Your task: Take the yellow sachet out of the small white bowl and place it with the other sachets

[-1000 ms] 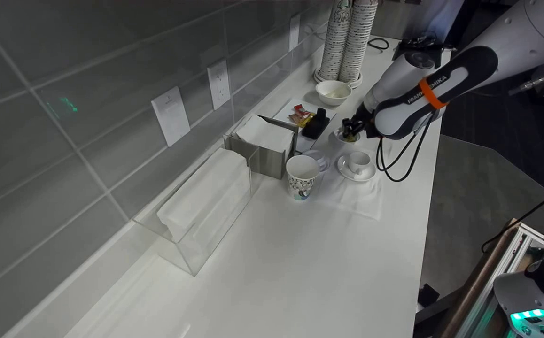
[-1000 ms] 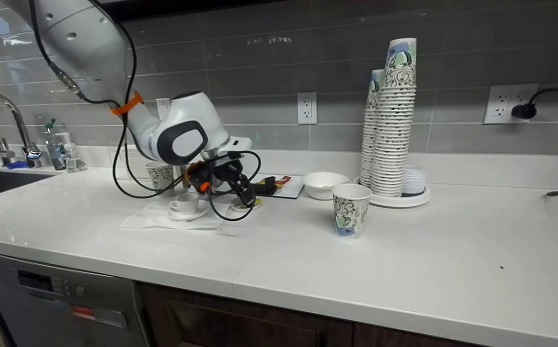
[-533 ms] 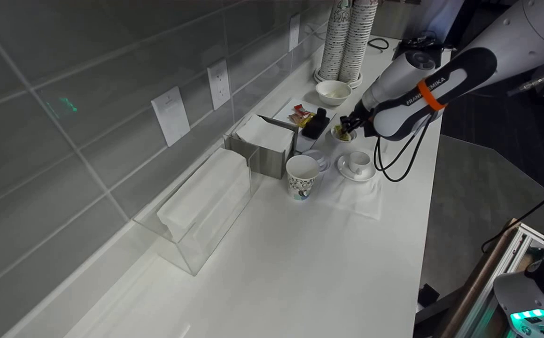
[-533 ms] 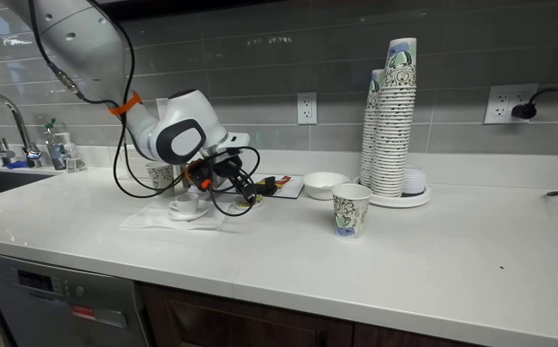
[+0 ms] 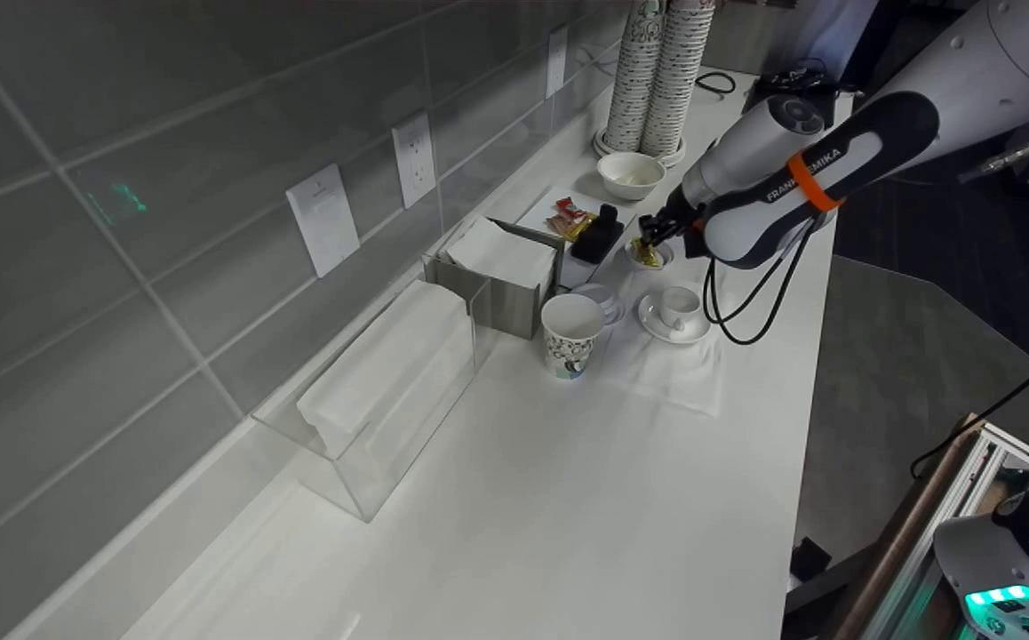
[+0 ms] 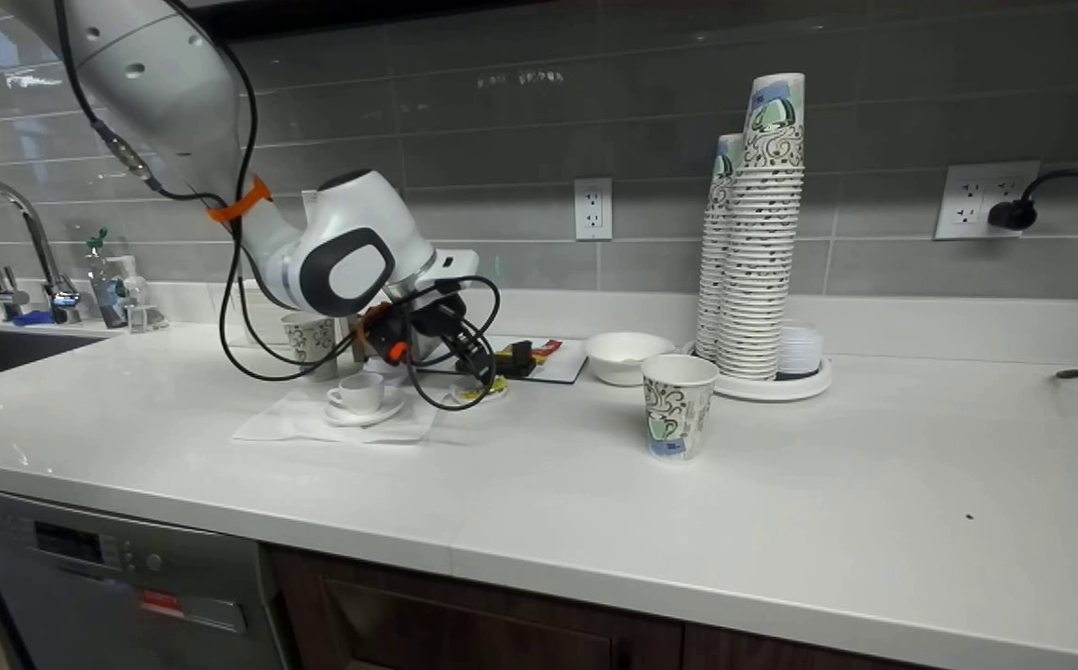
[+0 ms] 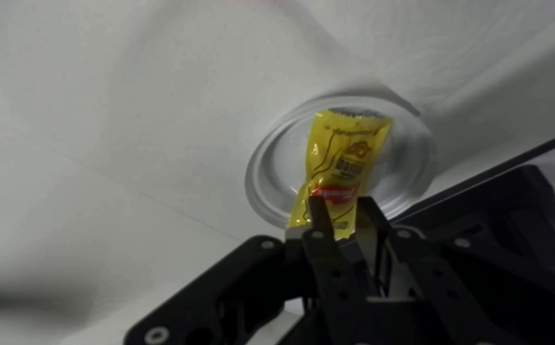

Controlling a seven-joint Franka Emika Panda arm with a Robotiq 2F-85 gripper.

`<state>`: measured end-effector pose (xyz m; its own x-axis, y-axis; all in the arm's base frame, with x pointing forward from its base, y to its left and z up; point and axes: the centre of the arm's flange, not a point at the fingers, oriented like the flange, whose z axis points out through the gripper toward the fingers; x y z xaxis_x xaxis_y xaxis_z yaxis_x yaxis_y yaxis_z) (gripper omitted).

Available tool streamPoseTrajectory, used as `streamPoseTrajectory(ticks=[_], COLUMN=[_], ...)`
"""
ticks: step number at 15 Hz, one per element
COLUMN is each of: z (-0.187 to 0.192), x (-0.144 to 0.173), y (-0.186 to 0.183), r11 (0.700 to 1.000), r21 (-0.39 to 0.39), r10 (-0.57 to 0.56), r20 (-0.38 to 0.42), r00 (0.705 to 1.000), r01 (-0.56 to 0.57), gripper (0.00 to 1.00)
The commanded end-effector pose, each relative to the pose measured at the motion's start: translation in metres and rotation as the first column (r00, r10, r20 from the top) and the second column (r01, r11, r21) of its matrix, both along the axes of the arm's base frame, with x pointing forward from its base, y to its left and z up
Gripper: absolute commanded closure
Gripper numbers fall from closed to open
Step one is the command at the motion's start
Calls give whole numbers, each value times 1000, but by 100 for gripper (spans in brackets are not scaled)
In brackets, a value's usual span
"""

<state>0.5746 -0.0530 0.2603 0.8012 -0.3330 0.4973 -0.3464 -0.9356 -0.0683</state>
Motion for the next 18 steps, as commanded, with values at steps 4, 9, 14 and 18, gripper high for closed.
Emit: streamPoseTrajectory(ticks=[4, 9, 14, 18], z=[-3, -14, -23, -26], x=[-2, -1, -1, -1], y=[-2, -6, 0, 3], r11=[1000, 1000, 1000, 1000], r21=[-15, -4, 0, 2], r10=[-22, -19, 5, 12], r20=[-6, -26, -25, -28], r00=[1000, 999, 1000, 1000], r01=[22, 19, -5, -12], gripper=[70, 48, 41, 47])
